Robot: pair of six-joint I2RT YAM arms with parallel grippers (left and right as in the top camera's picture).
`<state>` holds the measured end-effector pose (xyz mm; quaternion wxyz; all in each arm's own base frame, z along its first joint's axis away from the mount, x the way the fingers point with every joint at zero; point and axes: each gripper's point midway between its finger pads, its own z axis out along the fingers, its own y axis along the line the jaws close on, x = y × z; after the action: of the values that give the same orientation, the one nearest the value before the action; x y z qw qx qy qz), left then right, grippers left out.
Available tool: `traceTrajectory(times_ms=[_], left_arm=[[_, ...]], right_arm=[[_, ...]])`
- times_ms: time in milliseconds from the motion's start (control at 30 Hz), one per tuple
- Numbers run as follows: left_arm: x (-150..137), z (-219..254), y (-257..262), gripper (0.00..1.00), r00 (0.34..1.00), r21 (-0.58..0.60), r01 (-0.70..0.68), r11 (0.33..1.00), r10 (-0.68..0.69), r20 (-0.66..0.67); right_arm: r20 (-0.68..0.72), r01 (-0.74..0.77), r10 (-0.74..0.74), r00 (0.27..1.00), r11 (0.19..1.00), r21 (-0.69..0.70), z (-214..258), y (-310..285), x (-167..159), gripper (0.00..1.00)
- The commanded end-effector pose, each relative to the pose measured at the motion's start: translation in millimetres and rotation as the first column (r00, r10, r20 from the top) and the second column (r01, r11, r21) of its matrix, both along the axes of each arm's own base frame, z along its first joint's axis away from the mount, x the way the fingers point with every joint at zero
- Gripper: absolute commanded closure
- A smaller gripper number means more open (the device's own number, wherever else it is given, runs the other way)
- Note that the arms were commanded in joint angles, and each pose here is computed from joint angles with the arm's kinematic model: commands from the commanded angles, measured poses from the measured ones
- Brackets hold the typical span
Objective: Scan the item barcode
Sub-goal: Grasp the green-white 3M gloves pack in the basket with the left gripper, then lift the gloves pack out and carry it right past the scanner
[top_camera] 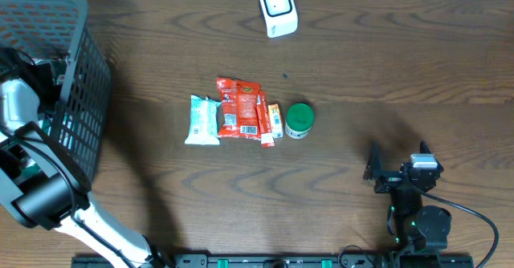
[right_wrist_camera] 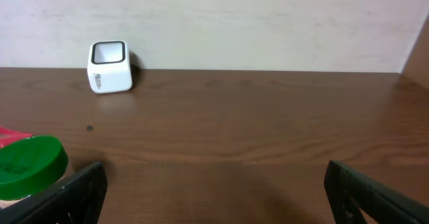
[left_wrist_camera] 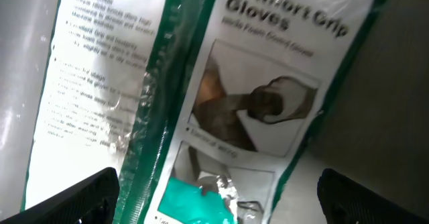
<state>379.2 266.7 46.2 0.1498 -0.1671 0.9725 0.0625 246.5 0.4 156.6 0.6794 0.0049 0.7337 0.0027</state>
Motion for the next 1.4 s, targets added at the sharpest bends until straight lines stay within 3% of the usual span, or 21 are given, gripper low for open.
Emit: traceTrajectory(times_ms=[0, 233, 333, 433, 467, 500, 700, 900, 1167, 1367], left_arm=[[-12, -23, 3, 0.05, 0.998, -0.023, -0.025, 0.999, 0.023, -0.053], [-18, -44, 1, 0.07, 0.996, -0.050, -0.030, 0.998, 0.026, -0.090], [-17, -43, 2, 0.40, 0.996, -0.047, -0.030, 0.998, 0.026, -0.086], [-17, -43, 2, 0.80, 0.996, -0.047, -0.030, 0.998, 0.026, -0.086], [-16, -41, 3, 0.90, 0.996, -0.044, -0.032, 0.999, 0.028, -0.082], [-15, -38, 3, 0.92, 0.997, -0.041, -0.034, 0.999, 0.031, -0.076], [6, 27, 19, 0.93, 0.995, 0.039, -0.073, 0.997, 0.070, 0.067], [18, 149, 28, 0.93, 0.940, 0.186, -0.129, 0.974, 0.060, 0.334], [-7, 312, 8, 0.93, 0.771, 0.354, -0.230, 0.906, -0.052, 0.634], [-40, 398, -25, 0.93, 0.606, 0.355, -0.316, 0.880, -0.100, 0.789]], right_arm=[[-0.005, -0.005, 0.005, 1.000, 1.000, 0.010, -2, 1, 0, 0.01], [-0.005, -0.005, 0.005, 1.000, 1.000, 0.010, -2, 1, 0, 0.01], [-0.006, -0.005, 0.005, 1.000, 1.000, 0.010, -2, 1, 0, 0.01], [-0.005, -0.005, 0.005, 1.000, 1.000, 0.010, -2, 1, 0, 0.01], [-0.005, -0.005, 0.005, 1.000, 1.000, 0.010, -2, 1, 0, 0.01], [-0.005, -0.005, 0.005, 1.000, 1.000, 0.010, -2, 1, 0, 0.01], [-0.005, -0.005, 0.005, 1.000, 1.000, 0.010, -2, 1, 0, 0.01], [-0.005, -0.005, 0.005, 1.000, 1.000, 0.010, -2, 1, 0, 0.01], [-0.005, -0.005, 0.005, 1.000, 1.000, 0.010, -2, 1, 0, 0.01], [-0.005, -0.005, 0.005, 1.000, 1.000, 0.010, -2, 1, 0, 0.01]])
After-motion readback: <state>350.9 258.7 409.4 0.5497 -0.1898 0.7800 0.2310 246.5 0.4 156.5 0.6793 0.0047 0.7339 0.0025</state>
